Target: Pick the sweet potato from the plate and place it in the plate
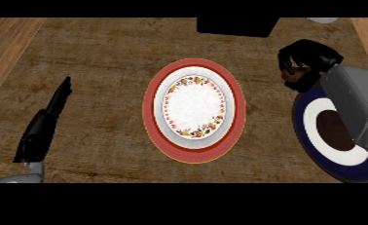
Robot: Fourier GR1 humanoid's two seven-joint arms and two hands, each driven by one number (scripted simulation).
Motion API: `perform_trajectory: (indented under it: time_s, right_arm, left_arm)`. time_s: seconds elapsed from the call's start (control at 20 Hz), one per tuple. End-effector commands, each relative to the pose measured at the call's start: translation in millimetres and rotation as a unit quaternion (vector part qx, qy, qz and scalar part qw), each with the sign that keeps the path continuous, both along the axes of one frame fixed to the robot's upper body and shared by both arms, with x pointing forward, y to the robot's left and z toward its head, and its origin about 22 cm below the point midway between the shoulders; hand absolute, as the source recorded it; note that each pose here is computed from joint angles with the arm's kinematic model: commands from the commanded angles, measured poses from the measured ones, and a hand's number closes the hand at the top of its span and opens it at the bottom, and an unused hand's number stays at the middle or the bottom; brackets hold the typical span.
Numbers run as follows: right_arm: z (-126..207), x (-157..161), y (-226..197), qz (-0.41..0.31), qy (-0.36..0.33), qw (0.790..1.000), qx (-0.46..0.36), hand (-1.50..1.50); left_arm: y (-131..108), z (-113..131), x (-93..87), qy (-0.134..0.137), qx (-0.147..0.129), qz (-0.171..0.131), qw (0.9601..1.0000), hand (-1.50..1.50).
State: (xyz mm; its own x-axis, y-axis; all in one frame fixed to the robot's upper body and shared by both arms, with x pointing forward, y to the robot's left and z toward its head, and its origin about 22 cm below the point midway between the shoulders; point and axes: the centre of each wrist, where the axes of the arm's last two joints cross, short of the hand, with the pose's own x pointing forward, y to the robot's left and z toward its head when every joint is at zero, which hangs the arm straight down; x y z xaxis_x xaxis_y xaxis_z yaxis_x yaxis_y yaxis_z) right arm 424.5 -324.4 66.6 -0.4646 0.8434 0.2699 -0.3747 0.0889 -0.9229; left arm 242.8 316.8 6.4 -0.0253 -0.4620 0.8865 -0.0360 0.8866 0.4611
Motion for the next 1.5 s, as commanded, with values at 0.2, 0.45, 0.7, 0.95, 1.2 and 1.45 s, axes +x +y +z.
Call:
perform_trajectory:
  time_s: [0.2, 0.45, 0.7, 0.95, 1.2, 1.45]
  right_arm:
    - [42.6, 18.1, -5.9, -0.011, -0.131, 0.988, 0.086, 1.50]
    - [56.8, 22.9, -3.7, 0.034, -0.216, 0.961, 0.168, 1.50]
    - [86.8, 34.0, 9.5, 0.139, -0.194, 0.935, 0.263, 1.50]
    - [108.8, 40.9, 28.4, 0.210, -0.148, 0.924, 0.285, 1.50]
    - [82.4, 42.3, 91.6, 0.239, -0.122, 0.913, 0.308, 1.50]
    - [84.1, 33.7, 149.3, 0.255, -0.081, 0.910, 0.316, 1.50]
  left_arm:
    - [2.0, 8.2, -0.2, -0.004, 0.002, 0.001, 1.0000, 0.00]
    - [14.0, -10.2, -16.2, 0.006, 0.006, 0.022, 0.9997, 0.00]
    - [15.5, -12.8, -10.7, 0.010, 0.006, 0.026, 0.9996, 0.00]
    - [5.1, -12.3, -18.3, 0.013, 0.006, 0.036, 0.9993, 0.00]
    - [20.2, -14.2, -37.3, 0.023, 0.005, 0.046, 0.9987, 0.00]
    - [17.8, -6.0, -26.7, 0.019, 0.004, 0.056, 0.9982, 0.00]
